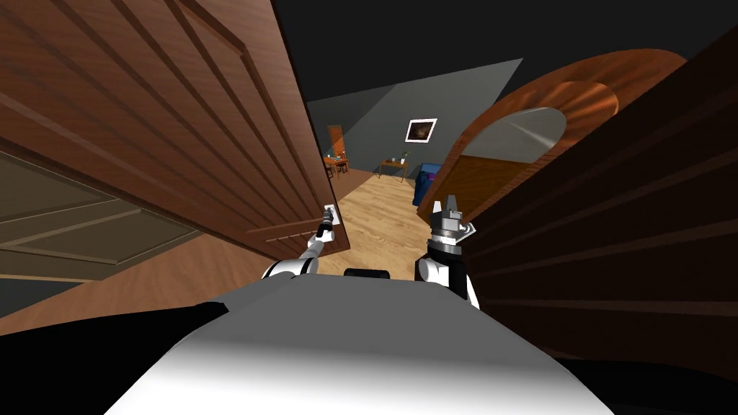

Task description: Push the door open

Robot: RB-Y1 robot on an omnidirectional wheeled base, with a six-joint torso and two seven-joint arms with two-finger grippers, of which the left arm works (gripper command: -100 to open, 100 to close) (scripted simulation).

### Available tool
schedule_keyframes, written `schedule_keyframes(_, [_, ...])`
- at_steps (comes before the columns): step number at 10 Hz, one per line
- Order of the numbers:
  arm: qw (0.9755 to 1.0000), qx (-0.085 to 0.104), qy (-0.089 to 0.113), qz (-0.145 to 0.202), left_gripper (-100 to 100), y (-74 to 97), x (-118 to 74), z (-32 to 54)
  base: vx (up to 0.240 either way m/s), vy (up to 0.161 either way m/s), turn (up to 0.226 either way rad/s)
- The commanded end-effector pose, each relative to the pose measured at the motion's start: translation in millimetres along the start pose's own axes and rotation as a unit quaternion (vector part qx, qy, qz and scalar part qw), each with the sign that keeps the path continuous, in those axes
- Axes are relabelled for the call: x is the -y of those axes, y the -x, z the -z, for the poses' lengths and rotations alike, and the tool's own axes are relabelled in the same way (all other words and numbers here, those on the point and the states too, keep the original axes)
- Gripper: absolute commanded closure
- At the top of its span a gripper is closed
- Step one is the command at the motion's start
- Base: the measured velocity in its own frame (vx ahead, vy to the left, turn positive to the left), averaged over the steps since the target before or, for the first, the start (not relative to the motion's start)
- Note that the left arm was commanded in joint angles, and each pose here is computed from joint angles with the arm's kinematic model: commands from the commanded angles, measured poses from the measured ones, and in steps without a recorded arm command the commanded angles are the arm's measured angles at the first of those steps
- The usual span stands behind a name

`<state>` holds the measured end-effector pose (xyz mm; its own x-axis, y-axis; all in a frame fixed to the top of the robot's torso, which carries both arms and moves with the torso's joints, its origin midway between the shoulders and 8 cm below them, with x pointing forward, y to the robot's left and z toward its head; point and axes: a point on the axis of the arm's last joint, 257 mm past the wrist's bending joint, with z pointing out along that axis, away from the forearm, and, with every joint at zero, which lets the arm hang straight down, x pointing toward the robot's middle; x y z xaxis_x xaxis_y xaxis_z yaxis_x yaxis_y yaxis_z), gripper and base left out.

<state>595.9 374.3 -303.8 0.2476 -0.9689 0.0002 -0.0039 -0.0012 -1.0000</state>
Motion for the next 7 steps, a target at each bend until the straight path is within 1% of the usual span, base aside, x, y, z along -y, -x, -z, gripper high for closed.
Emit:
schedule_keyframes(1, [1.0,0.009,-0.002,-0.002,100,15.8,1.8,-2.4,0.178,-0.09,0.127])
schedule_keyframes(3, [0.9999,0.014,-0.001,-0.001,100,26.4,2.0,-3.1,0.183,-0.098,0.167])
schedule_keyframes(6, [0.9998,0.021,-0.001,-0.001,100,42.5,2.5,-4.1,0.176,-0.08,0.126])
schedule_keyframes(7, [0.9998,0.021,-0.001,-0.001,100,42.5,2.5,-4.1,0.13,-0.076,0.059])
